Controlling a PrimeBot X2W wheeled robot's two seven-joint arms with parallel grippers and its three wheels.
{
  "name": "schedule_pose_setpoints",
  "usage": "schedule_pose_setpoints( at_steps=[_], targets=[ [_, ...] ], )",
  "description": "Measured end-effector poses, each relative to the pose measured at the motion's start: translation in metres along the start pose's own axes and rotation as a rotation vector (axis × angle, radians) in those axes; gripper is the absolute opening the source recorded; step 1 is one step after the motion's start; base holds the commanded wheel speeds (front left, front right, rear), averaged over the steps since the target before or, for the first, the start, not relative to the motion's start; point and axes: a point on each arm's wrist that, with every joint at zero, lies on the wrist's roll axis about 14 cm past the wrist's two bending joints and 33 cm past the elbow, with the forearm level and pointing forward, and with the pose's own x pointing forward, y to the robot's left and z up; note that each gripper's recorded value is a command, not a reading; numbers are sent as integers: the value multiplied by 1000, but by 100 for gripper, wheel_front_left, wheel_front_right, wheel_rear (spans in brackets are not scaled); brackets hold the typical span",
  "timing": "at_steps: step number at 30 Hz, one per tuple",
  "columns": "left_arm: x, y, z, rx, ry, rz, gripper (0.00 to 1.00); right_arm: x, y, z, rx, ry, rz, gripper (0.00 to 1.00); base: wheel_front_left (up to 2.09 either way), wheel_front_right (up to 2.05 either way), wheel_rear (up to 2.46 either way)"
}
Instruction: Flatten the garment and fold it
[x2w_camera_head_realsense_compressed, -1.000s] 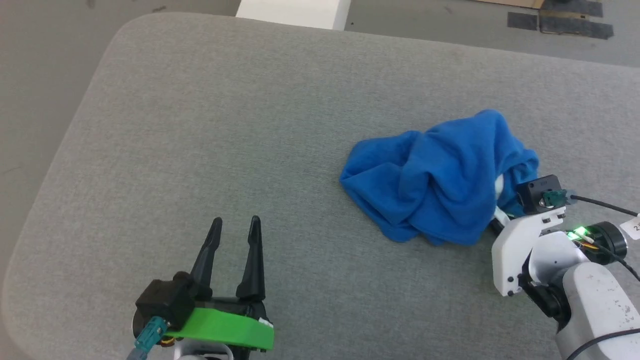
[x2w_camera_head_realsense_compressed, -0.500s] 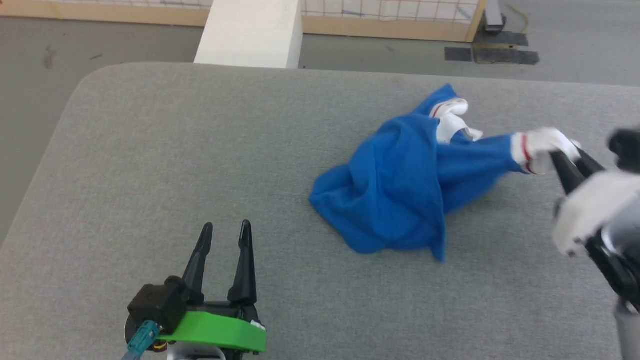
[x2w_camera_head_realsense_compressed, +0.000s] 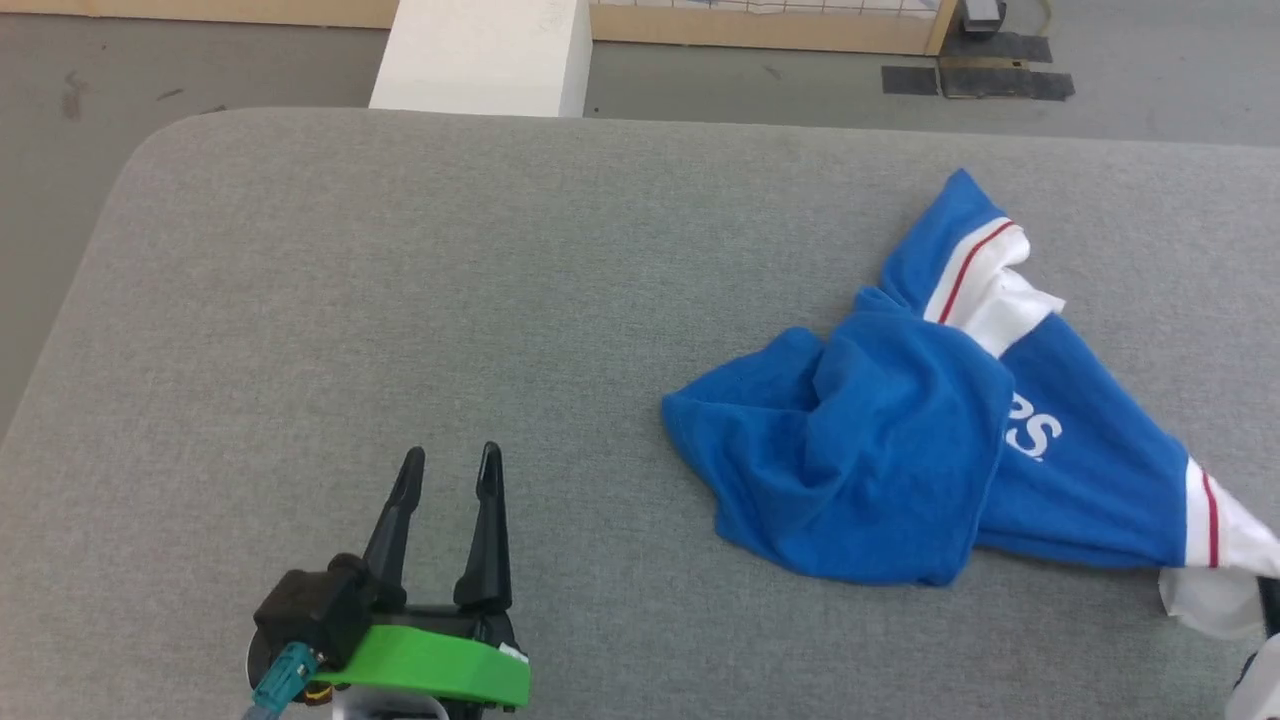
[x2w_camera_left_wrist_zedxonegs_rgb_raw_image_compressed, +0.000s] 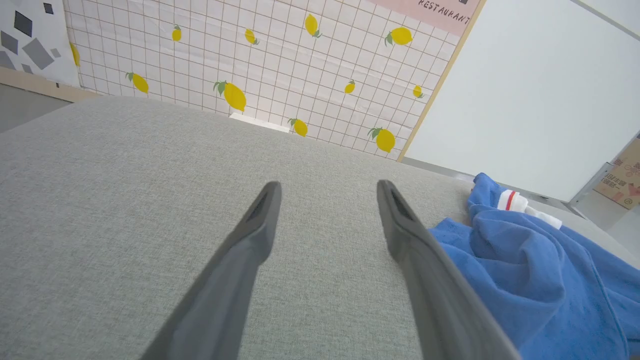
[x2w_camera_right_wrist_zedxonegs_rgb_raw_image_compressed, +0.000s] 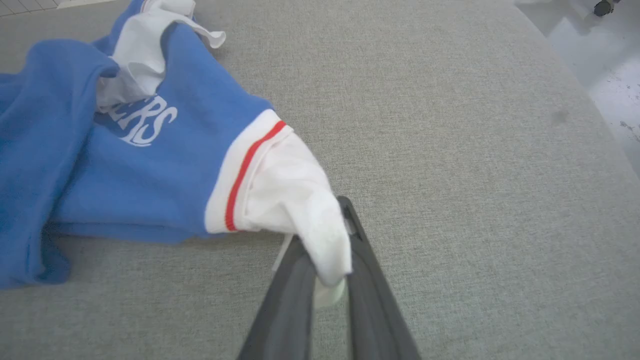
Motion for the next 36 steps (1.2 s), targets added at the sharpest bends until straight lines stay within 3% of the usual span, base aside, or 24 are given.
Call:
schedule_pose_setpoints(
  at_steps=[1, 2, 3, 8, 15, 24, 29, 36],
  targets=[
    [0, -1, -1, 2, 2, -3, 100, -1, -1, -4, 8, 4, -5, 35, 0, 0, 0],
    [1, -1, -1, 5, 3, -6, 100, -1, 0, -7, 11, 6, -7, 90, 0, 0, 0],
    [1, -2, -1, 6, 3, -9, 100, -1, 0, -10, 12, 8, -8, 100, 0, 0, 0],
    [2, -7, 0, 6, -1, -24, 100, -1, 13, -12, 29, -4, 24, 100, 0, 0, 0],
    [0, -13, 1, 5, -4, -42, 100, -5, 31, 41, 21, -173, 84, 100, 0, 0, 0],
    [-6, -8, 3, 4, -5, -24, 100, -3, 98, 82, -40, -245, 286, 100, 0, 0, 0],
    [-12, -2, 7, 7, -15, 0, 100, 2, 123, 73, -56, -204, 357, 100, 0, 0, 0],
    [-23, 10, 11, 11, -24, 45, 100, 16, 148, 27, -59, -43, 410, 100, 0, 0, 0]
  ],
)
